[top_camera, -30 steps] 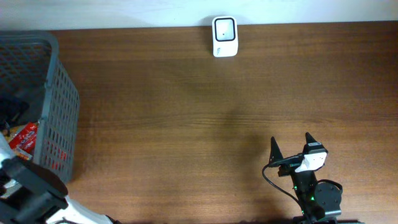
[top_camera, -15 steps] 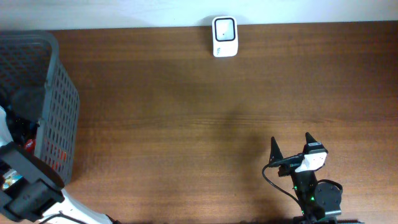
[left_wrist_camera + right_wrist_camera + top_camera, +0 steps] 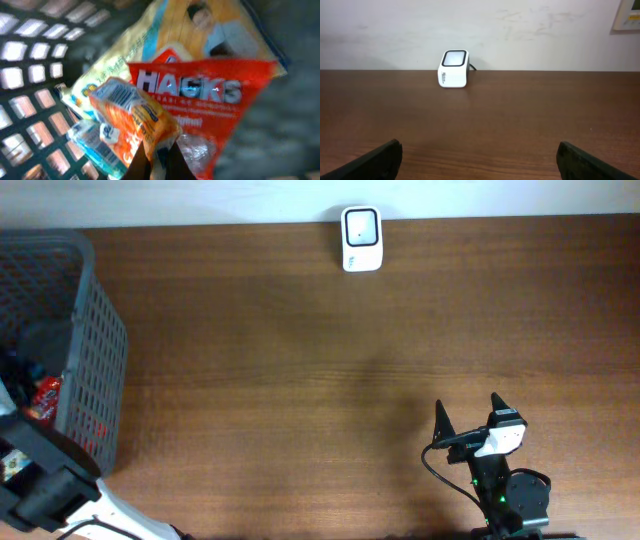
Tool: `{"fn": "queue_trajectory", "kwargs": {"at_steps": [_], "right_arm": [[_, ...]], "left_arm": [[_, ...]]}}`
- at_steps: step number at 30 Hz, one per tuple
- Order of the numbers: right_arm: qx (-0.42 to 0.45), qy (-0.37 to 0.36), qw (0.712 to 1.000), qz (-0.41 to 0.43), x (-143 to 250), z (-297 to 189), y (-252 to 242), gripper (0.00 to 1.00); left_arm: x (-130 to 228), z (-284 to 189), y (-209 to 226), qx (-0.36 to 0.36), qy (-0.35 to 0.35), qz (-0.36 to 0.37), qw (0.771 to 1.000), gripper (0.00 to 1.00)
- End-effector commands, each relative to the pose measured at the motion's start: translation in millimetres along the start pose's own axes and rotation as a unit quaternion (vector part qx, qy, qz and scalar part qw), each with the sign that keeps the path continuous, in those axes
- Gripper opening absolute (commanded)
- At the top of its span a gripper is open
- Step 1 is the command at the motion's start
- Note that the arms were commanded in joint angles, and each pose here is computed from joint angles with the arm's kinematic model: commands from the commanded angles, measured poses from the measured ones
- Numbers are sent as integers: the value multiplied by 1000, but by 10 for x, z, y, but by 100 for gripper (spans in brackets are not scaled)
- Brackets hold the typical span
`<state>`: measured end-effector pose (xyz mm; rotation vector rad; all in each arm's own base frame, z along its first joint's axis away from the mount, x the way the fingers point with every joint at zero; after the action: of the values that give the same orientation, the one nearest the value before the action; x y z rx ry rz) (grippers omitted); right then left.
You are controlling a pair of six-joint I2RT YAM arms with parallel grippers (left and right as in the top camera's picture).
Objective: Scan the item barcode
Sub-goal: 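Reach the left gripper into the grey basket and grasp the orange box, then carry the orange box out and drop it on the table centre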
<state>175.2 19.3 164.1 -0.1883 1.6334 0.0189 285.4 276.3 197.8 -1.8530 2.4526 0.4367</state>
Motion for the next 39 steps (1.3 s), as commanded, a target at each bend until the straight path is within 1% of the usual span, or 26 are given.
{"fn": "queue_trajectory", "kwargs": {"at_steps": [1, 2, 3, 5, 6, 8, 11, 13, 14, 15, 16, 17, 18, 19, 20, 23, 25, 26, 27, 28, 29, 30, 33, 36, 37, 39], "right_arm": [[1, 3, 1000, 2, 29, 3, 3, 98], [2, 3, 1000, 2, 29, 3, 2, 98], [2, 3, 1000, 2, 30, 3, 3, 99], [2, 3, 1000, 2, 29, 3, 2, 98], [1, 3, 1000, 2, 29, 3, 3, 98], [1, 3, 1000, 2, 29, 3, 3, 99], [2, 3, 1000, 2, 29, 3, 2, 98], [1, 3, 1000, 2, 29, 3, 3, 98], [1, 3, 1000, 2, 29, 3, 3, 99], [2, 3, 1000, 2, 29, 3, 2, 98], [1, 3, 1000, 2, 29, 3, 3, 98], [2, 3, 1000, 2, 29, 3, 2, 98], [1, 3, 1000, 2, 29, 3, 3, 98], [2, 3, 1000, 2, 29, 3, 2, 98], [1, 3, 1000, 2, 29, 3, 3, 98], [1, 3, 1000, 2, 29, 3, 3, 99], [1, 3, 1000, 2, 30, 3, 3, 98], [1, 3, 1000, 2, 29, 3, 3, 98], [1, 3, 1000, 2, 29, 3, 3, 98], [2, 3, 1000, 2, 29, 3, 2, 98], [1, 3, 1000, 2, 29, 3, 3, 98], [1, 3, 1000, 2, 29, 3, 3, 98], [2, 3, 1000, 2, 29, 3, 2, 98], [1, 3, 1000, 2, 29, 3, 3, 98], [1, 3, 1000, 2, 29, 3, 3, 98], [1, 3, 1000, 2, 29, 3, 3, 98]], "left_arm": [[-196, -856, -54, 137, -38, -22, 990, 0], [-190, -1174, -92, 204, -47, -10, 978, 0], [-168, -1422, -151, 268, -57, 27, 961, 0], [-110, -1951, -220, 371, -108, 98, 917, 0], [-66, -2160, -217, 394, -132, 113, 903, 0], [111, -2497, -237, 438, -152, 139, 875, 0], [779, -3014, -473, 541, -140, 280, 781, 0], [1256, -3181, -721, 561, -115, 344, 744, 0], [1413, -3219, -802, 564, -109, 367, 732, 0], [1792, -3281, -983, 565, -102, 431, 696, 0], [1941, -3267, -1070, 552, -101, 448, 696, 0], [2082, -3214, -1160, 527, -104, 463, 705, 0], [2316, -3083, -1286, 481, -102, 489, 721, 0], [2463, -2997, -1354, 457, -95, 506, 726, 0], [2738, -2804, -1505, 417, -74, 539, 728, 0], [3384, -2161, -1857, 333, 3, 607, 721, 0], [3753, -1712, -1998, 284, 49, 629, 722, 0], [3999, -1410, -2066, 252, 73, 648, 715, 0], [4170, -1218, -2090, 228, 89, 661, 709, 9], [4293, -1103, -2102, 209, 100, 672, 704, 62], [4360, -1073, -2105, 205, 102, 677, 700, 82], [4384, -1082, -2115, 209, 99, 679, 697, 91], [4227, -1428, -2133, 241, 79, 667, 700, 99], [3724, -2021, -2034, 291, 41, 630, 719, 99], [3534, -2194, -1970, 303, 16, 615, 728, 99], [3028, -2637, -1793, 359, -60, 561, 744, 99]]}}
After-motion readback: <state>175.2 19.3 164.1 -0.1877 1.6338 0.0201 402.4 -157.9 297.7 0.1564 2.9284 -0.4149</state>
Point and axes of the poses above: each gripper's point midway between its finger pads, its own z axis out along the fingers, its own y axis along the line the jaws close on, x = y × z, the point moved 7 cm from there along -z, back along the fingers, and after that the axes turned 9 degrees about -z, right-handed, at the moved point
